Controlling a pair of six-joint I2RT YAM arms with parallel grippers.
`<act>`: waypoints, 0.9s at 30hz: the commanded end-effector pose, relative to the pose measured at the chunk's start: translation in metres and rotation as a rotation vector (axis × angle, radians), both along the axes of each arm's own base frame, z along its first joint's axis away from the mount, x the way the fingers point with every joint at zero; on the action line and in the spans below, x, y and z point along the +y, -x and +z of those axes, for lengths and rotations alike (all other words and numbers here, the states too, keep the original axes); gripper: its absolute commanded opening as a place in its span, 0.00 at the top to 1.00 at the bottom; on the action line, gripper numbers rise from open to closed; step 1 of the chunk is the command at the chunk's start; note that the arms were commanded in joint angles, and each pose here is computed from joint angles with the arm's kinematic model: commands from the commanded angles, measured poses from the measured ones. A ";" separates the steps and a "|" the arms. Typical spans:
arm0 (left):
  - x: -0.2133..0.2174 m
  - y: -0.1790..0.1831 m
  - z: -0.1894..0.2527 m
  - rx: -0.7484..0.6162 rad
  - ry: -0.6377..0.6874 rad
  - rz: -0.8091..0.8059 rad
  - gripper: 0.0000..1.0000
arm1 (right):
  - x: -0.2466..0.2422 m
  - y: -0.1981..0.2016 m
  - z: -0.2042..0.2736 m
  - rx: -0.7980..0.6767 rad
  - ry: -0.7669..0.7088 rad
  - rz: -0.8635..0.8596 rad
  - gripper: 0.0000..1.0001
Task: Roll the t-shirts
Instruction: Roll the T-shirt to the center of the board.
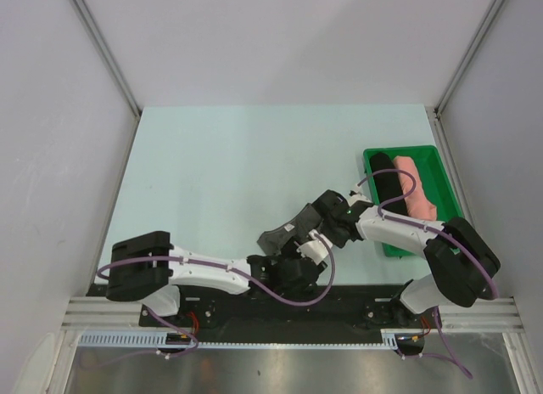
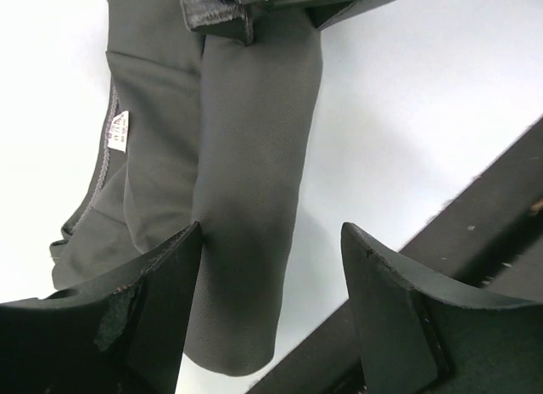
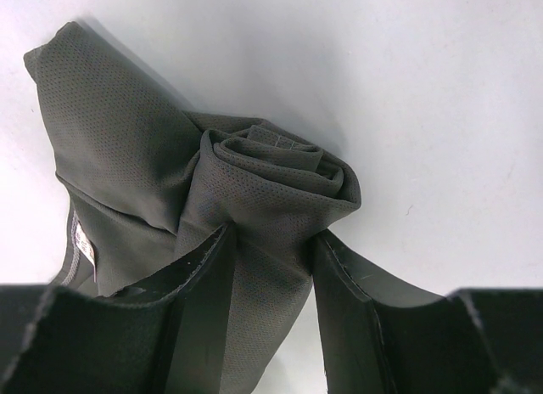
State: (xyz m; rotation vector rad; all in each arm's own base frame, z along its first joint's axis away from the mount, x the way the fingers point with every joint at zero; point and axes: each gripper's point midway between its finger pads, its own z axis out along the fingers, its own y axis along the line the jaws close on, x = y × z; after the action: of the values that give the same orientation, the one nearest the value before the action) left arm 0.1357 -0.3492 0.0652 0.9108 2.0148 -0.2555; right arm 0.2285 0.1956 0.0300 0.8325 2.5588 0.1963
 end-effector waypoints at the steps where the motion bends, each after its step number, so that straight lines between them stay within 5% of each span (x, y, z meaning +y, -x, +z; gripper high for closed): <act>1: -0.017 -0.010 0.016 -0.094 0.025 0.001 0.29 | -0.004 0.006 -0.008 0.045 0.027 -0.003 0.55; 10: -0.015 -0.004 -0.024 -0.032 -0.026 -0.027 0.32 | -0.006 0.004 -0.005 0.044 0.019 0.000 0.55; 18: 0.001 -0.008 -0.037 0.103 0.024 0.003 0.46 | -0.007 0.000 0.006 0.018 -0.003 0.011 0.51; 27: 0.020 -0.012 -0.042 0.339 0.199 0.030 0.66 | -0.007 -0.012 0.059 -0.155 -0.073 0.045 0.23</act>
State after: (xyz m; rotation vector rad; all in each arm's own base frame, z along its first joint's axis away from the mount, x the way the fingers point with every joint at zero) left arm 0.1613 -0.3352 0.0332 0.7796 2.1426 -0.4405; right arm 0.2330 0.1932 0.0569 0.7940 2.5314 0.2923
